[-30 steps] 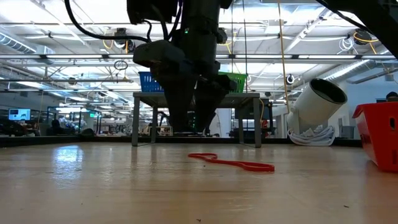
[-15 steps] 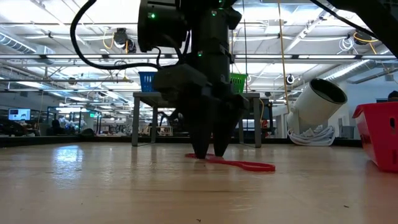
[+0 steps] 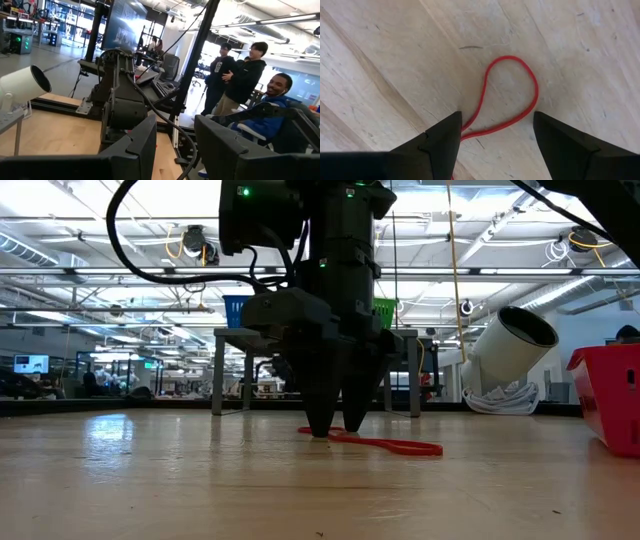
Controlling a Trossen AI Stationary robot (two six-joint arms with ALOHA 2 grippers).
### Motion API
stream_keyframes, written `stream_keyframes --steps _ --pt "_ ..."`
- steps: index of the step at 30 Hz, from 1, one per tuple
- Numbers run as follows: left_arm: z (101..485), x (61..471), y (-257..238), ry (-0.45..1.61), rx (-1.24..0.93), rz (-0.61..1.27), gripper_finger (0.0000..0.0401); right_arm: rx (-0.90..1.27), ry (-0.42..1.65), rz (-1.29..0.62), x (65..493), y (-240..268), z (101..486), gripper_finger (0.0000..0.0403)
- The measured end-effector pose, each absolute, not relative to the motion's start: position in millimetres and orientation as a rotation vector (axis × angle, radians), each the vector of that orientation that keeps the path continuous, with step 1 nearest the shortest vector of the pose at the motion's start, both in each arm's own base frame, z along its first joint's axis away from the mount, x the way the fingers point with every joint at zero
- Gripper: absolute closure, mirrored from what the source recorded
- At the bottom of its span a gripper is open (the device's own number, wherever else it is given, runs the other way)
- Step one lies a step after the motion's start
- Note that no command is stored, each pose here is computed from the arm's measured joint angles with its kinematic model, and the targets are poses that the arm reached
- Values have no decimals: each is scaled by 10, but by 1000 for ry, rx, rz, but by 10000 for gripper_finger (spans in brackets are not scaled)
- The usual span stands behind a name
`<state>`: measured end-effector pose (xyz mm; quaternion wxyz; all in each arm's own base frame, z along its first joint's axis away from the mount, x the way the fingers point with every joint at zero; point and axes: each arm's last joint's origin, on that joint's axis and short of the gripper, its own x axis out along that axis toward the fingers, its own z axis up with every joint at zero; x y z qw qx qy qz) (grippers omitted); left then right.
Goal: Pick & Place Office Desk Supplies
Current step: Put the red rubber band into the red bin
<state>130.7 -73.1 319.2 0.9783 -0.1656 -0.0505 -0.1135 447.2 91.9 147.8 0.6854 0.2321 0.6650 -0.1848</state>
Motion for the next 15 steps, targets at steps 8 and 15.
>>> stream_keyframes --steps 8,15 --pt "3193 1306 -730 -103 -334 -228 261 506 1504 -410 4457 939 1472 180" --pt "3198 1305 -730 -107 -337 -229 261 490 1519 -389 4447 948 1467 241"
